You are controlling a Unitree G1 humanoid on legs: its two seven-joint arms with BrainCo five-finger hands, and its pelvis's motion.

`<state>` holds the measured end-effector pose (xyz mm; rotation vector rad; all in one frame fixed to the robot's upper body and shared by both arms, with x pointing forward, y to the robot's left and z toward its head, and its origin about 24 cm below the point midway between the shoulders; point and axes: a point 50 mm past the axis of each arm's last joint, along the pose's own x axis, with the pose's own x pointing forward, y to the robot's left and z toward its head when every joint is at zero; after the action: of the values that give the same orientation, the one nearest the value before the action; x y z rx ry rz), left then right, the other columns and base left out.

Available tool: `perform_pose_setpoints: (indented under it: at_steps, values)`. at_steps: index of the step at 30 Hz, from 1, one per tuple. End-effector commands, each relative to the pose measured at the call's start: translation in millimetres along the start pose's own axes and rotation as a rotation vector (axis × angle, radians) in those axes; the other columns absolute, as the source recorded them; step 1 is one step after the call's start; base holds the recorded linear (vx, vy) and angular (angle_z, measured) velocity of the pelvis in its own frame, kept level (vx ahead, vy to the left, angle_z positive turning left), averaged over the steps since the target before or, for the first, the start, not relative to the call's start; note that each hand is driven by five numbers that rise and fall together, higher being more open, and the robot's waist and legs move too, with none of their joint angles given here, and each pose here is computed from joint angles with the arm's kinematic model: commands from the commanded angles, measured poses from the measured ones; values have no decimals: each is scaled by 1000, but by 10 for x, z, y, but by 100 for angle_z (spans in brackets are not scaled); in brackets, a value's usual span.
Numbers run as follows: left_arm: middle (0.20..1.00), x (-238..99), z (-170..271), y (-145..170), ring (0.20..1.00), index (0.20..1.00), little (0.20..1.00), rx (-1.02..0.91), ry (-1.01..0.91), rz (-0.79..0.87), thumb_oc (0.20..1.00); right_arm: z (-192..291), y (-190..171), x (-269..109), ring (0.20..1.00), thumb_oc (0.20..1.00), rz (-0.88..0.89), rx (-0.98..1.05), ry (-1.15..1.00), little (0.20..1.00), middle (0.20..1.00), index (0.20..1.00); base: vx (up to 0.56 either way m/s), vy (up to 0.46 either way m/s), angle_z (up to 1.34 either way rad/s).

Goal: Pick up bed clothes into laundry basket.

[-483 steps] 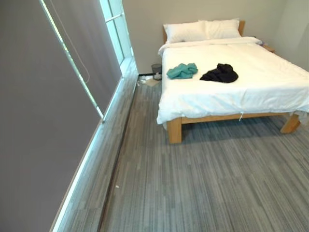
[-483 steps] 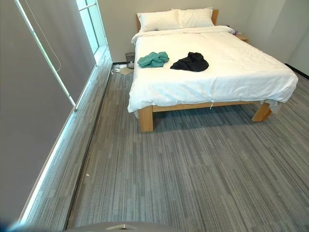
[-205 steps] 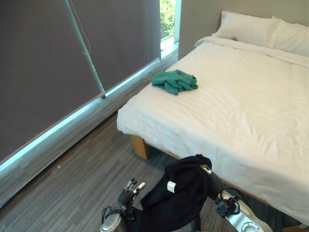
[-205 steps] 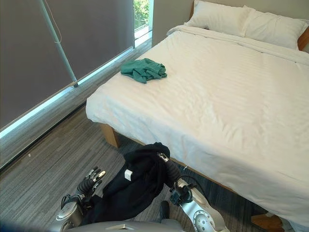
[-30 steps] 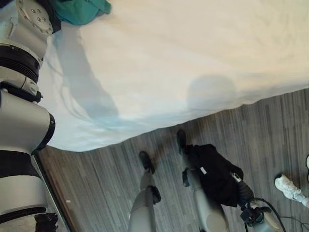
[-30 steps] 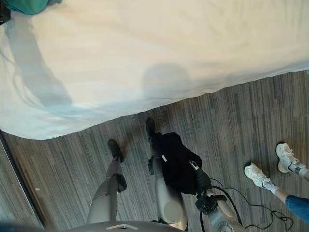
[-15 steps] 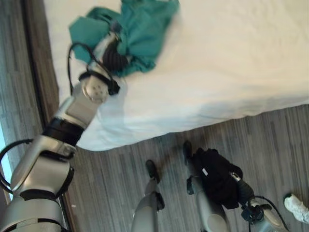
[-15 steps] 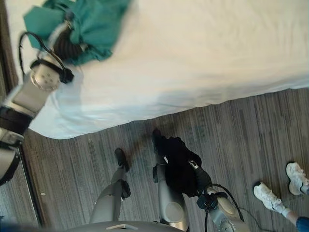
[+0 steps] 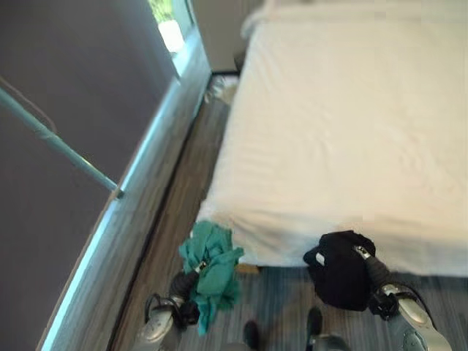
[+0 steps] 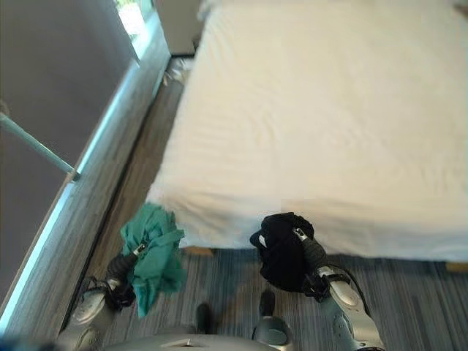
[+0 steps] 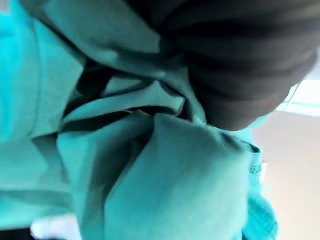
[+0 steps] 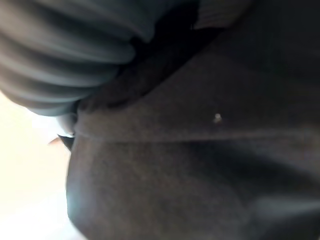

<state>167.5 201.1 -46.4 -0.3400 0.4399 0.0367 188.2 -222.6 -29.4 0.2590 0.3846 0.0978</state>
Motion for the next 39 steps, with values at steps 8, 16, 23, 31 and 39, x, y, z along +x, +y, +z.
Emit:
perform_pose_setpoints:
  at_steps: [8, 16, 23, 31, 39]
  values:
    - [200, -45, 1328, 326, 200, 200, 200, 111, -613, 232, 200, 852, -309, -50, 200, 200, -314, -37, -452, 200, 200, 200, 16, -11, -7]
    - [200, 37, 2016, 187, 200, 200, 200, 269, -822, 194, 200, 977, -579, -396, 200, 200, -471, -105, -542, 200, 200, 200, -53, 62, -37]
    - [200, -44, 1967, 226, 200, 200, 200, 230, -841, 211, 200, 962, -523, -377, 200, 200, -478, -108, -558, 200, 200, 200, -266, 0, -186]
    - [200, 158, 1607, 22, 200, 200, 200, 117, -699, 93, 200, 1033, -349, -295, 200, 200, -410, -72, -599, 200, 200, 200, -36, -268, -172]
    - [200, 255, 1339, -231, 200, 200, 200, 64, -603, -30, 200, 1001, -209, -67, 200, 200, -278, -73, -539, 200, 200, 200, 141, -141, -118]
